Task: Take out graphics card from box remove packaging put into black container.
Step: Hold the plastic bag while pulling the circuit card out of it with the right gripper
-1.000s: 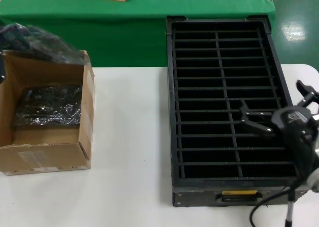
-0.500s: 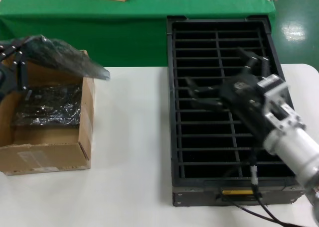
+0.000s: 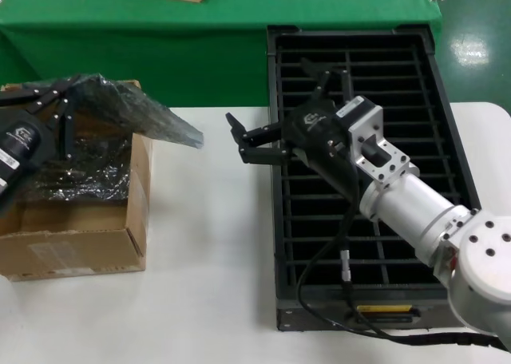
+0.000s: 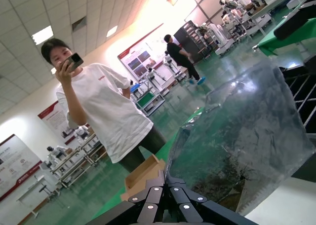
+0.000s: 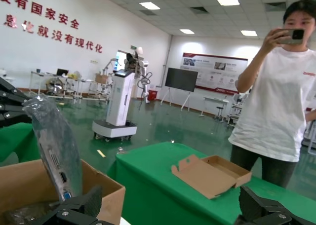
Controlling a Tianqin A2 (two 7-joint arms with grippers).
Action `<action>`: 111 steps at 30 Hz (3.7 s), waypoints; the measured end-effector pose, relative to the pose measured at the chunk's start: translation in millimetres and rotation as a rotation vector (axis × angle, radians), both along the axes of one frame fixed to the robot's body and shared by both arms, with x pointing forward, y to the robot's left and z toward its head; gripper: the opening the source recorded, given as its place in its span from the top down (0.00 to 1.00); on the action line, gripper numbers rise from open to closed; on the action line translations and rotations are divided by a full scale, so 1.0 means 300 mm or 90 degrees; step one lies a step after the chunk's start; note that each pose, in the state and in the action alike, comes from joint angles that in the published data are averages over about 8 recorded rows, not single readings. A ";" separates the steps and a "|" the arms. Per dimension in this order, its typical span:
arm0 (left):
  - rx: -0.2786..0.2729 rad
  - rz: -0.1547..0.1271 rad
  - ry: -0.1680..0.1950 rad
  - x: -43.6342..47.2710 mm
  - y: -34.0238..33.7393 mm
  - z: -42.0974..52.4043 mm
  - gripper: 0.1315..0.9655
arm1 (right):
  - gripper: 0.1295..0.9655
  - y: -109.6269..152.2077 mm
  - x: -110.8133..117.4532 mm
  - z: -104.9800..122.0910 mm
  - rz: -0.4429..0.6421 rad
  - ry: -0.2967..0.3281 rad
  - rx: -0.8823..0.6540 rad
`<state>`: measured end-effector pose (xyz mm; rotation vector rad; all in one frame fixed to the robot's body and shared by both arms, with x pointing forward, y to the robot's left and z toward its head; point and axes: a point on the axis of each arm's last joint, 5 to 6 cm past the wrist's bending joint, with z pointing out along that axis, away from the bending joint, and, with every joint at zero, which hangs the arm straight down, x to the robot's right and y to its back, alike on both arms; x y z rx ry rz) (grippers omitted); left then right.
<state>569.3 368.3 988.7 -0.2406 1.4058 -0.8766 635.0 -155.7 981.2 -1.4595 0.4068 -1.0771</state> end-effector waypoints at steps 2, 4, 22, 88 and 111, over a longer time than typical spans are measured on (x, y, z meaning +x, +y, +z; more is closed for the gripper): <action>-0.001 -0.002 0.002 0.002 -0.004 -0.005 0.99 | 0.01 0.013 0.007 0.003 0.008 0.001 -0.002; -0.002 -0.005 0.003 0.004 -0.008 -0.010 0.99 | 0.01 0.028 0.014 0.004 0.016 0.003 -0.004; -0.014 -0.015 -0.001 0.031 -0.039 -0.011 0.99 | 0.25 0.127 0.000 -0.010 0.075 0.019 -0.027; -0.018 0.000 -0.008 0.082 -0.075 0.014 0.99 | 0.99 0.130 -0.005 -0.056 0.102 0.037 -0.026; 0.002 0.002 -0.007 0.064 -0.047 0.009 0.99 | 0.99 0.120 0.013 -0.053 0.099 0.033 -0.021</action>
